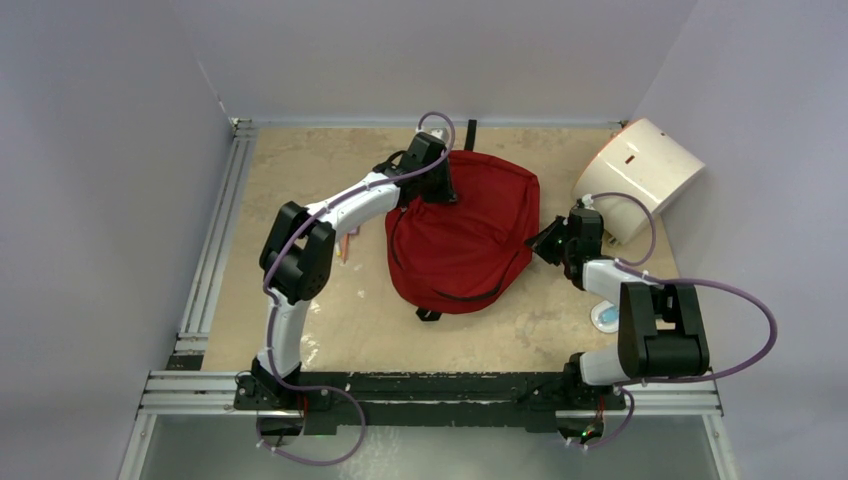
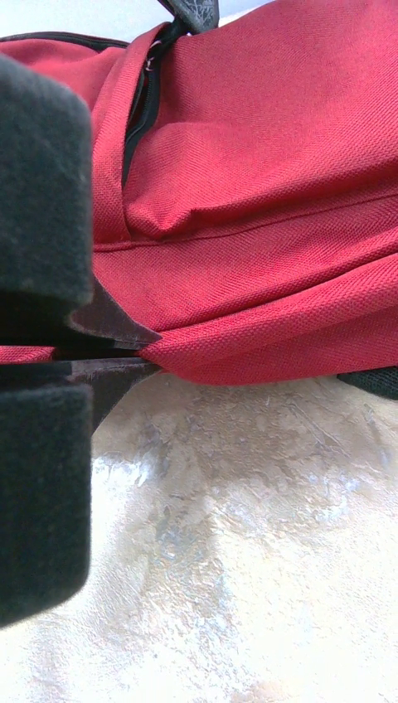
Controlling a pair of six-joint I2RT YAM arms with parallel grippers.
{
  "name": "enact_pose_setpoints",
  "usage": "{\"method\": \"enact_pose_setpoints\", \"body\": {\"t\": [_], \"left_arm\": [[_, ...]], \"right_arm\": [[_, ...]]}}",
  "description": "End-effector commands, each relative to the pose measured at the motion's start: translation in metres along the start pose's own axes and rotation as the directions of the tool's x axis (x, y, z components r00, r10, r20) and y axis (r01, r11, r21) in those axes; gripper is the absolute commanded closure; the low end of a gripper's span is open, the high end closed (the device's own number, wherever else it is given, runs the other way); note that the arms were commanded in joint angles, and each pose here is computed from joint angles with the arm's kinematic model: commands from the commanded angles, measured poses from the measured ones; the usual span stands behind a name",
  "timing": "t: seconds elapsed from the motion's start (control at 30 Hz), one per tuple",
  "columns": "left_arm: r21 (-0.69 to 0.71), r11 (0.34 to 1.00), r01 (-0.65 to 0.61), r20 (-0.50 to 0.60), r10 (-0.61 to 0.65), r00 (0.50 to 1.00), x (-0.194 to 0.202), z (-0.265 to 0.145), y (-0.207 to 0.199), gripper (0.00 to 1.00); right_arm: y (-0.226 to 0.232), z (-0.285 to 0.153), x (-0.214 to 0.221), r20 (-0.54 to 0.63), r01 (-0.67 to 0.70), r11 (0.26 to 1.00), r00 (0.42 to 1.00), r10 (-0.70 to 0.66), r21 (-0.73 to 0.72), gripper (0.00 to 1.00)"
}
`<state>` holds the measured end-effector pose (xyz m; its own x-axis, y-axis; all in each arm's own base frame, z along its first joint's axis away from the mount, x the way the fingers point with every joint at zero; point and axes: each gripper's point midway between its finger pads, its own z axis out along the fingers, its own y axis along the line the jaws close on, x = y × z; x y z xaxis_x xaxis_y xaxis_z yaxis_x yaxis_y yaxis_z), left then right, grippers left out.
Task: Pack the student bag
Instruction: Unzip the student bag at the center of the board.
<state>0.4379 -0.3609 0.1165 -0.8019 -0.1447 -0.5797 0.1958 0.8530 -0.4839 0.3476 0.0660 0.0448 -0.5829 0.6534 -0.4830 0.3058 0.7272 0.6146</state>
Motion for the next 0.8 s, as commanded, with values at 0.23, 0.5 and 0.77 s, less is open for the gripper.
{"method": "enact_pose_setpoints", "body": {"t": [0.23, 0.5, 0.77], "left_arm": [[0.041, 0.999, -0.033, 0.11, 0.028, 0.994, -0.042, -0.023, -0.02, 1.0], [-0.091, 0.993, -0.076, 0.154, 0.089, 0.984, -0.055, -0.032, 0.018, 1.0], [-0.188, 0.978, -0.093, 0.169, 0.125, 0.978, -0.06, -0.04, 0.053, 1.0]], "right_arm": [[0.001, -0.004, -0.016, 0.067, 0.022, 1.0, 0.998, -0.023, 0.012, 1.0], [0.001, -0.005, -0.019, 0.078, 0.025, 0.999, 0.997, -0.026, 0.02, 1.0], [0.001, -0.005, -0.021, 0.082, 0.022, 0.999, 0.996, -0.024, 0.025, 1.0]]}}
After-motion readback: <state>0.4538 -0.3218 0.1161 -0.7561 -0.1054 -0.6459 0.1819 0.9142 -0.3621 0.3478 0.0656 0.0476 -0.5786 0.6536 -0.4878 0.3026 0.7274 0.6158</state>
